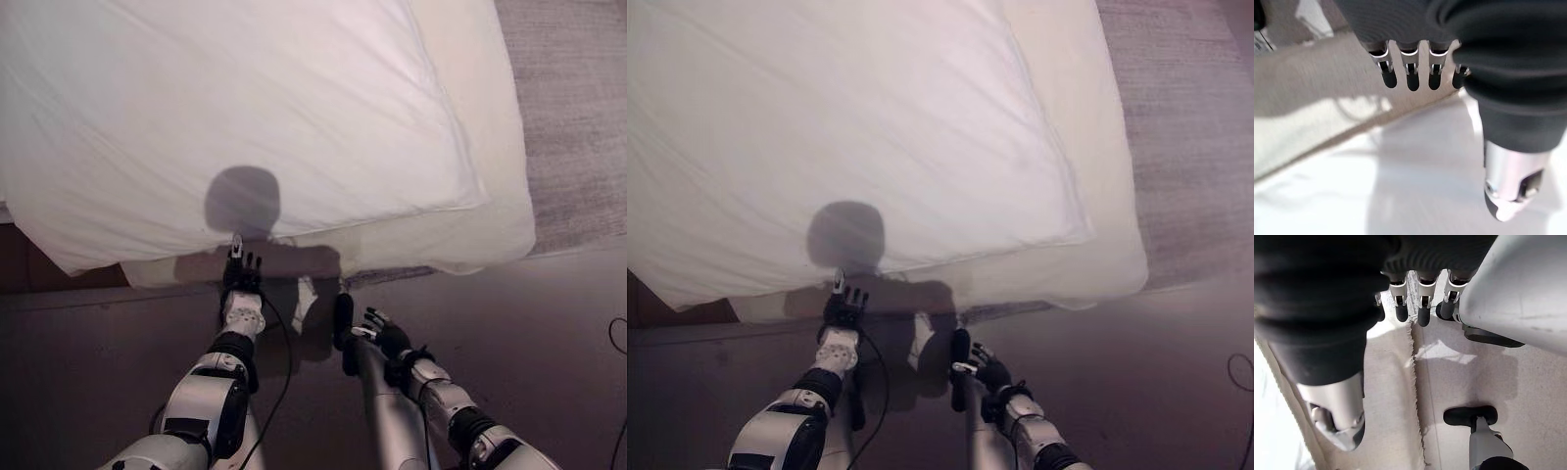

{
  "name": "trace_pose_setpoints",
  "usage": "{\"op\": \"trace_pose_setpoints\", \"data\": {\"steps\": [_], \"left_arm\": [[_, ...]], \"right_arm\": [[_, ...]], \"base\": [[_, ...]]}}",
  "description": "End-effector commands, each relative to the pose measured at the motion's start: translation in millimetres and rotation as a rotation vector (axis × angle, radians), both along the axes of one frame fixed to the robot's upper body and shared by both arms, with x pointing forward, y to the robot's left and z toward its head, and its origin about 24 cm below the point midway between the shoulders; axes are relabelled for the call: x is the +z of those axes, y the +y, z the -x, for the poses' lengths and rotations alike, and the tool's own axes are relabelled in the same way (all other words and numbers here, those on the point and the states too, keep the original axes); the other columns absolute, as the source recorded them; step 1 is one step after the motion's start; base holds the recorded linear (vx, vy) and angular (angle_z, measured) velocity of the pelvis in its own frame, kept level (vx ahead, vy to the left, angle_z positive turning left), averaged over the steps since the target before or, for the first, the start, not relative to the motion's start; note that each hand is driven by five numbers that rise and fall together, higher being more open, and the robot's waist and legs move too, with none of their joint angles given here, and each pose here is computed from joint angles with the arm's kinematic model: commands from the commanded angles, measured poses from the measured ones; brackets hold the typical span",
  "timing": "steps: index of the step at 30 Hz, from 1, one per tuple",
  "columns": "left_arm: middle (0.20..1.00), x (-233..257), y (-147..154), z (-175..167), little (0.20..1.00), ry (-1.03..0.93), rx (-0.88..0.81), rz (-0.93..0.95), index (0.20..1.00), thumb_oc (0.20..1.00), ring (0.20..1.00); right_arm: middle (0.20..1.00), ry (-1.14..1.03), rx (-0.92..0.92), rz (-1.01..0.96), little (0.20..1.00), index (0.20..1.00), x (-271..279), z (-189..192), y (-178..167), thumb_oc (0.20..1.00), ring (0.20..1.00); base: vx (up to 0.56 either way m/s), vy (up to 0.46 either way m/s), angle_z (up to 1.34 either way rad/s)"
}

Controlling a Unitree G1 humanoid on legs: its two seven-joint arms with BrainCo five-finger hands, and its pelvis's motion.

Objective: Make the bed

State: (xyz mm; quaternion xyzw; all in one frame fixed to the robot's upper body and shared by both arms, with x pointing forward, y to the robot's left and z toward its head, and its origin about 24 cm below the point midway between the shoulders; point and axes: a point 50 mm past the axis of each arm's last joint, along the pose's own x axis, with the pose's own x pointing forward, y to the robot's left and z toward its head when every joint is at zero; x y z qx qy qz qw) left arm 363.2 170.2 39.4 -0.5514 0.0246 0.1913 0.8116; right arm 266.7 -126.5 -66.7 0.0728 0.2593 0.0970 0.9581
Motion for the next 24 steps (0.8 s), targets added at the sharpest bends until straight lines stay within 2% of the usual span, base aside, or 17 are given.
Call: {"op": "trace_pose_setpoints", "data": {"steps": [1, 15, 16, 17, 19, 24], "left_arm": [[1.000, 31.6, -5.5, -9.8, 1.000, -0.154, 0.027, 0.007, 1.000, 1.000, 1.000], [1.000, 56.5, -3.3, -11.9, 1.000, -0.316, 0.000, -0.005, 1.000, 1.000, 1.000], [0.912, 57.0, -3.8, -11.4, 0.912, -0.325, -0.003, -0.004, 0.912, 0.912, 0.912], [0.611, 58.4, -4.0, -11.5, 0.611, -0.333, -0.004, -0.005, 0.611, 0.611, 0.611], [0.200, 59.8, -3.2, -11.9, 0.200, -0.336, 0.001, -0.007, 0.200, 0.200, 0.200], [0.200, 63.3, -4.8, -11.7, 0.200, -0.359, -0.004, -0.012, 0.200, 0.200, 0.200]], "right_arm": [[1.000, -0.008, -0.003, -0.008, 1.000, 1.000, -4.6, 13.1, -4.1, 1.000, 1.000], [1.000, 0.010, -0.012, -0.022, 1.000, 1.000, -7.4, 13.5, 4.8, 1.000, 1.000], [1.000, 0.010, -0.014, -0.025, 1.000, 1.000, -7.1, 13.0, 5.6, 1.000, 1.000], [1.000, 0.009, -0.014, -0.025, 1.000, 1.000, -6.9, 12.7, 6.1, 1.000, 1.000], [1.000, 0.009, -0.009, -0.024, 1.000, 1.000, -6.9, 12.3, 7.4, 1.000, 1.000], [1.000, 0.005, -0.011, -0.042, 1.000, 1.000, -5.9, 11.7, 11.2, 1.000, 1.000]], "base": [[0.00, 0.000, 0.00], [0.00, -0.002, -0.01], [0.01, -0.015, -0.06], [0.01, -0.012, -0.04], [0.01, -0.008, -0.04], [0.00, 0.000, 0.00]]}}
